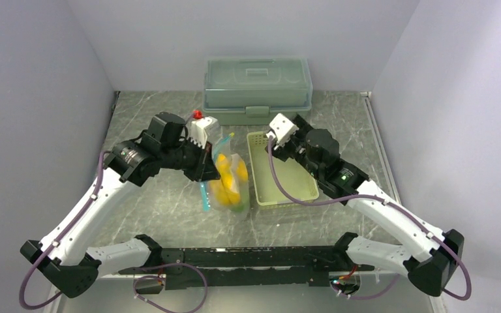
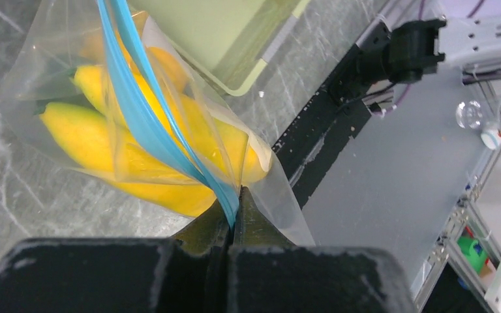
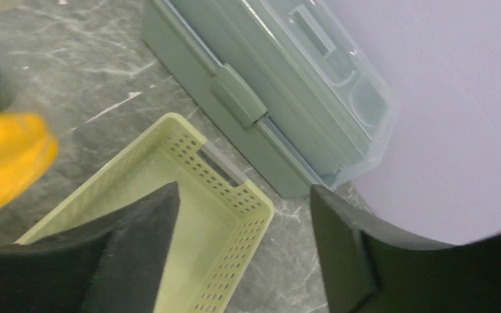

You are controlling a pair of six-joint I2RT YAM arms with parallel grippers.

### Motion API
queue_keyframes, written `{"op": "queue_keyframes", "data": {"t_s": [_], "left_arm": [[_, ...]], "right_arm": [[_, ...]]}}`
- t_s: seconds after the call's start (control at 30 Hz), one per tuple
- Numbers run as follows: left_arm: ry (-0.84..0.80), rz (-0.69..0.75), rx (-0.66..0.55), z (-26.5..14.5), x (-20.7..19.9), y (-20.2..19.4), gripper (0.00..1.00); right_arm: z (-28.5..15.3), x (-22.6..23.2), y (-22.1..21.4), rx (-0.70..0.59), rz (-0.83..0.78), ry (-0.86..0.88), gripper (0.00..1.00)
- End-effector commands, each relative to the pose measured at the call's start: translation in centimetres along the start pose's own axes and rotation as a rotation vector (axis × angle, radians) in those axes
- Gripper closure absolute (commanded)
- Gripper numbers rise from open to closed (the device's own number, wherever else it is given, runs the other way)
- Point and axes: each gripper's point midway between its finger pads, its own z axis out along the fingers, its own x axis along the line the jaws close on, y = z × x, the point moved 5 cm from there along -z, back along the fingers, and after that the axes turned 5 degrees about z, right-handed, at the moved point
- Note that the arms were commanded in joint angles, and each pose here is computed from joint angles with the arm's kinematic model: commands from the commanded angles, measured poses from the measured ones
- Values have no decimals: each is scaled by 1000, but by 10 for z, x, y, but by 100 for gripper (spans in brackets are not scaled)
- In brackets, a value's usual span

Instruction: Place the food in the zip-top bag and seal the zipper

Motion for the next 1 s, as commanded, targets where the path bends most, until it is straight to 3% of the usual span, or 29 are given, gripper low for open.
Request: {"op": "queue_keyframes", "data": {"t_s": [0.0, 0.03, 0.07, 0.1, 0.13, 0.4, 0.97], "left_arm": [[-157, 182, -98, -16, -23, 20, 100], [-166, 192, -96, -17, -24, 19, 100], [-179, 202, -92, -18, -26, 19, 100], [-189, 213, -89, -19, -27, 18, 100], [-202, 225, -87, -21, -29, 18, 100], [-302, 288, -79, -33, -43, 16, 100], [-401, 397, -116, -61, -62, 3, 100]], "right_arm": [[7, -24, 17, -150, 51, -130, 13], [-10, 63, 63, -541, -37, 567, 12], [-29, 86, 71, -672, -78, 781, 11], [-44, 101, 69, -514, 311, 943, 11], [-49, 106, 70, -453, 444, 1008, 12], [-52, 113, 75, -511, 421, 1135, 15], [-56, 73, 73, -502, 373, 866, 18]]}}
